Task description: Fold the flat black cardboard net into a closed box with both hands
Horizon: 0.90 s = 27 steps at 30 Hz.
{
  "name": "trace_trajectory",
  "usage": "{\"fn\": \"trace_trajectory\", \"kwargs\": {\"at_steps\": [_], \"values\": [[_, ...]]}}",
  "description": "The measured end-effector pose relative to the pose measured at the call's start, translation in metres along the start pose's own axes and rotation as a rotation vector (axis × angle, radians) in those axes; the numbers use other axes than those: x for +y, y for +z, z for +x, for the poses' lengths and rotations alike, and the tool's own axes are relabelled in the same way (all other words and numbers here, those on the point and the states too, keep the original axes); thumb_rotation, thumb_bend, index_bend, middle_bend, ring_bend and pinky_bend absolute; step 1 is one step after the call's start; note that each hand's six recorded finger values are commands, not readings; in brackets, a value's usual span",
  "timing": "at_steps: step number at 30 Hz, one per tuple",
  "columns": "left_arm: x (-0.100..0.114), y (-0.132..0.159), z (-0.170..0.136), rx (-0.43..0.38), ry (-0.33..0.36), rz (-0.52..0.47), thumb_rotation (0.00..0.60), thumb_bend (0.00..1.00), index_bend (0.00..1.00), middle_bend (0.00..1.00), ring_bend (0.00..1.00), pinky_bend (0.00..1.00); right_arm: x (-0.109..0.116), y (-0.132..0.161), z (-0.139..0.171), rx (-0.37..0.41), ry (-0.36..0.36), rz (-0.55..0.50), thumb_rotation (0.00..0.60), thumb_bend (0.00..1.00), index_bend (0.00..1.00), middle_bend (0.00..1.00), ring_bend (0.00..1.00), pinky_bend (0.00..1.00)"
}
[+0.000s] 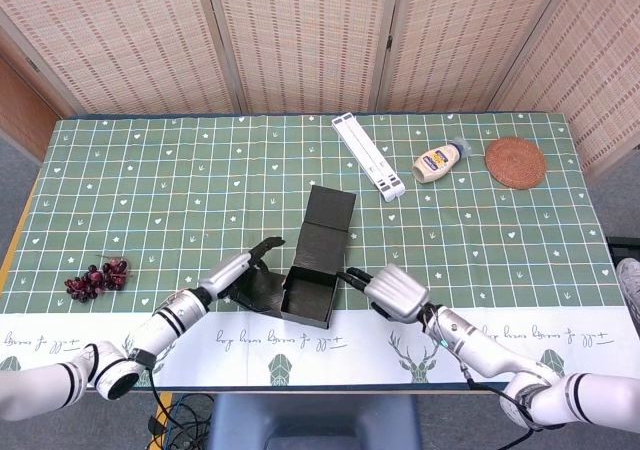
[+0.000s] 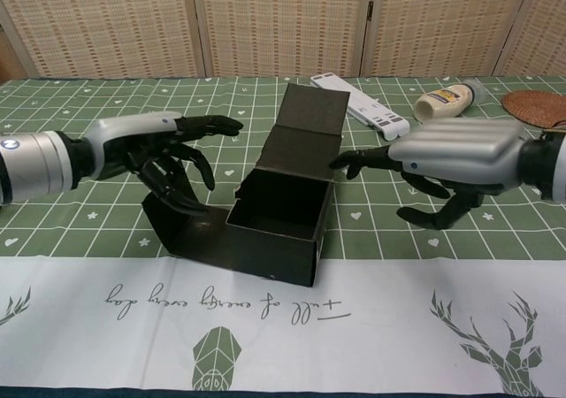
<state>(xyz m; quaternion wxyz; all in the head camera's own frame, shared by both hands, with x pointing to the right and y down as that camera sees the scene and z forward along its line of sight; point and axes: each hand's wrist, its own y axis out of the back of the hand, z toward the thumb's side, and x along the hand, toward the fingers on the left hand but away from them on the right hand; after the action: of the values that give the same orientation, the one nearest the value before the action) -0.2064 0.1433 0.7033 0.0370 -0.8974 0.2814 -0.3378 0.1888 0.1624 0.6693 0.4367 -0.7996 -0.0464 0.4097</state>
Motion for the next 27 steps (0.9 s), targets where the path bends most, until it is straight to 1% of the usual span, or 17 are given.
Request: {"fn": "trace_trajectory", "kwargs": {"at_steps": [5,10,16,20,22,23,25,26,27], "values": [[0.011,0.006,-0.016,-0.020,0.048,-0.021,0.600,0.06,0.00,0.00,0.38,0.73,-0.007,-0.006,-0.004,-0.028,0.049,-0.064,0.600,0.58,0.00,0.16,0.76,1.00],[0.020,0.014,-0.034,-0.045,0.082,-0.029,0.600,0.06,0.00,0.00,0.38,0.73,-0.007,-0.011,-0.020,-0.039,0.069,-0.080,0.600,0.60,0.00,0.16,0.76,1.00],[0.023,0.016,-0.048,-0.050,0.092,-0.033,0.600,0.06,0.00,0.00,0.38,0.73,0.004,-0.007,-0.055,-0.030,0.047,-0.084,0.600,0.60,0.00,0.15,0.76,1.00],[0.023,0.014,-0.052,-0.043,0.094,-0.038,0.600,0.06,0.00,0.00,0.38,0.73,0.016,-0.001,-0.080,-0.021,0.014,-0.086,0.600,0.60,0.00,0.15,0.76,1.00],[0.024,0.012,-0.053,-0.040,0.095,-0.041,0.600,0.06,0.00,0.00,0.38,0.73,0.021,0.002,-0.087,-0.018,-0.001,-0.096,0.600,0.60,0.00,0.15,0.76,1.00],[0.024,0.012,-0.054,-0.039,0.096,-0.043,0.600,0.06,0.00,0.00,0.38,0.73,0.023,0.003,-0.088,-0.018,-0.005,-0.108,0.600,0.60,0.00,0.15,0.76,1.00],[0.025,0.010,-0.056,-0.038,0.100,-0.049,0.600,0.06,0.00,0.00,0.38,0.73,0.024,0.002,-0.086,-0.022,-0.012,-0.132,0.600,0.54,0.00,0.15,0.76,1.00],[0.025,0.010,-0.057,-0.038,0.102,-0.052,0.600,0.06,0.00,0.00,0.38,0.73,0.024,0.001,-0.083,-0.028,-0.016,-0.154,0.600,0.50,0.00,0.15,0.76,1.00],[0.026,0.009,-0.058,-0.037,0.104,-0.055,0.600,0.06,0.00,0.00,0.38,0.73,0.023,0.001,-0.081,-0.033,-0.019,-0.174,0.600,0.43,0.00,0.14,0.76,1.00]]}}
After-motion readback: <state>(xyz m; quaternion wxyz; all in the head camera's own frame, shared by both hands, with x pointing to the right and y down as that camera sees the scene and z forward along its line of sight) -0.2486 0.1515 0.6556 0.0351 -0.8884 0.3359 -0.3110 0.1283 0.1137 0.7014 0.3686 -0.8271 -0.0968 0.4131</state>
